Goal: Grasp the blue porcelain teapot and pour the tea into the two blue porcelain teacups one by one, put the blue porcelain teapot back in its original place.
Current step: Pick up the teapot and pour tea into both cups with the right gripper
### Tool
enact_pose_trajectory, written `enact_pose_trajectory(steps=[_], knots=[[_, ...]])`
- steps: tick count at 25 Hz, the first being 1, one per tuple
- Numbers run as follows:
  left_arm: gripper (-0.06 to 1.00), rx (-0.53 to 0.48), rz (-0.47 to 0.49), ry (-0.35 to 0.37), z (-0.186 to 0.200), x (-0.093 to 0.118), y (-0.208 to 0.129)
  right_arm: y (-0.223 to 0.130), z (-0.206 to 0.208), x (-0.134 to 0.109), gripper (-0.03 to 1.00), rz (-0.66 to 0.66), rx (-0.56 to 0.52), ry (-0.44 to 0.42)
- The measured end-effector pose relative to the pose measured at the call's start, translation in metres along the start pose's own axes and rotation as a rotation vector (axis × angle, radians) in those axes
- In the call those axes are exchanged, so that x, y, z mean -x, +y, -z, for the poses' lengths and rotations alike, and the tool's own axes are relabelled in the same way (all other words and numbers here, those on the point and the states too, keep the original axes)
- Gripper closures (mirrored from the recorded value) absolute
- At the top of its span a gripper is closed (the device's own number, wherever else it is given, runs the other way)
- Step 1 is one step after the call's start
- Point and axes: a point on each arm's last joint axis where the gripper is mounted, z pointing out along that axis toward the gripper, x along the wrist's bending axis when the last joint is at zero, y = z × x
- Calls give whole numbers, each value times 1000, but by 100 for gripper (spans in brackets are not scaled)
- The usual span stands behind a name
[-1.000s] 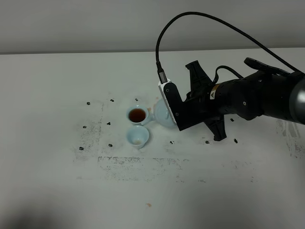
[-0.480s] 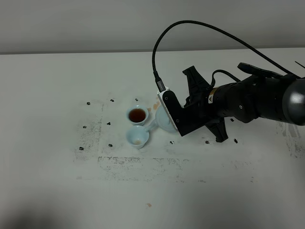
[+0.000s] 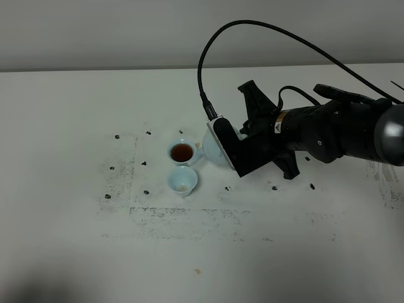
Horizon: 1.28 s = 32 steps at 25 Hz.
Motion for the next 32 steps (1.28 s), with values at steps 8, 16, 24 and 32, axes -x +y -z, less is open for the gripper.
enact_pose_trajectory(steps=[8, 16, 24, 32], knots=[[26, 0, 0, 0, 0, 0, 0, 7, 0, 4, 92, 89, 10, -36], [26, 0, 0, 0, 0, 0, 0, 8, 0, 7, 92, 131, 8, -72], [26, 0, 0, 0, 0, 0, 0, 8, 0, 7, 92, 184, 6, -72], [26, 0, 0, 0, 0, 0, 0, 8, 0, 7, 92, 226, 4, -74]])
